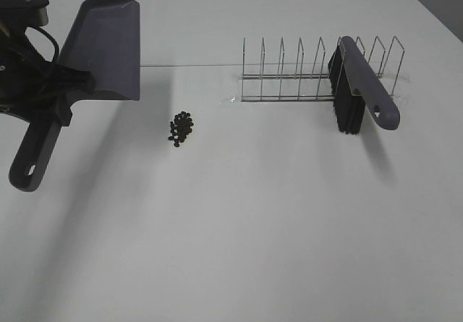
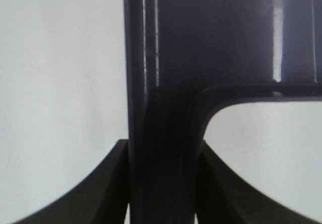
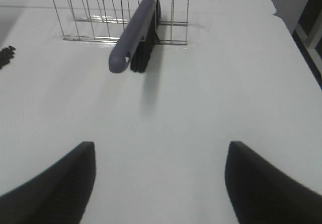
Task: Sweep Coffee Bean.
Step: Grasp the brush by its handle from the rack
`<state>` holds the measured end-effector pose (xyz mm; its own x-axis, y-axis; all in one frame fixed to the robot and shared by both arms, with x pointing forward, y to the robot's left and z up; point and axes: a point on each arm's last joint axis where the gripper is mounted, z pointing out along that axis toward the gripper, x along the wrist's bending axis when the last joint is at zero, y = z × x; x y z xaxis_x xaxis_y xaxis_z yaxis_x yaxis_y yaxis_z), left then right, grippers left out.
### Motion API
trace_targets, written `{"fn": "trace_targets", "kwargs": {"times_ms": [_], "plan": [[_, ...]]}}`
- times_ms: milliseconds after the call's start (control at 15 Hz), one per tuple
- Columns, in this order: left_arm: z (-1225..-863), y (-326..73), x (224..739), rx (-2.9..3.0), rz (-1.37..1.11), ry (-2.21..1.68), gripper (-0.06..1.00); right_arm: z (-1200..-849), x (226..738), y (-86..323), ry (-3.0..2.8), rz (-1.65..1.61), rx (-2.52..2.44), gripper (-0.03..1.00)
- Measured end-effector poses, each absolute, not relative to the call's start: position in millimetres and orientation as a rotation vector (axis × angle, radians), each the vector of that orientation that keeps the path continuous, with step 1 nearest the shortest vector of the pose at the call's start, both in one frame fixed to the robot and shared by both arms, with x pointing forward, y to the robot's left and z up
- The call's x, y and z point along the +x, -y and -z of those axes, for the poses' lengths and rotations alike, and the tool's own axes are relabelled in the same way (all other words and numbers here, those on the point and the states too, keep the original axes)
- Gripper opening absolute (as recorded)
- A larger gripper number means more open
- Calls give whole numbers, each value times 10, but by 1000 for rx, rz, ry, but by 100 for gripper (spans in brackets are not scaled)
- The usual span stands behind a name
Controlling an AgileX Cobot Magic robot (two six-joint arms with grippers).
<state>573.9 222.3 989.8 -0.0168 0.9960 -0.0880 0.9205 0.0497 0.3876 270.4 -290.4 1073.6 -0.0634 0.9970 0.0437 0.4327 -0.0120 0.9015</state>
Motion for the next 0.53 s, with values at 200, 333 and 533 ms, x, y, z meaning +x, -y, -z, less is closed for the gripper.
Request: {"fn": "trace_targets", "kwargs": {"times_ms": [200, 333, 533], "plan": [[-9898, -2225, 5740, 1949, -323, -1989, 36, -10879, 3219, 2883, -1591, -1080, 1620, 64], [-9899, -2224, 5741, 1955, -324, -1982, 36, -11046, 3767, 2894, -1663, -1017, 1676, 58], [-9904, -2221, 5753, 1949, -334, -1969, 36, -11272, 4615, 2885, -1781, -969, 1674, 49]]}}
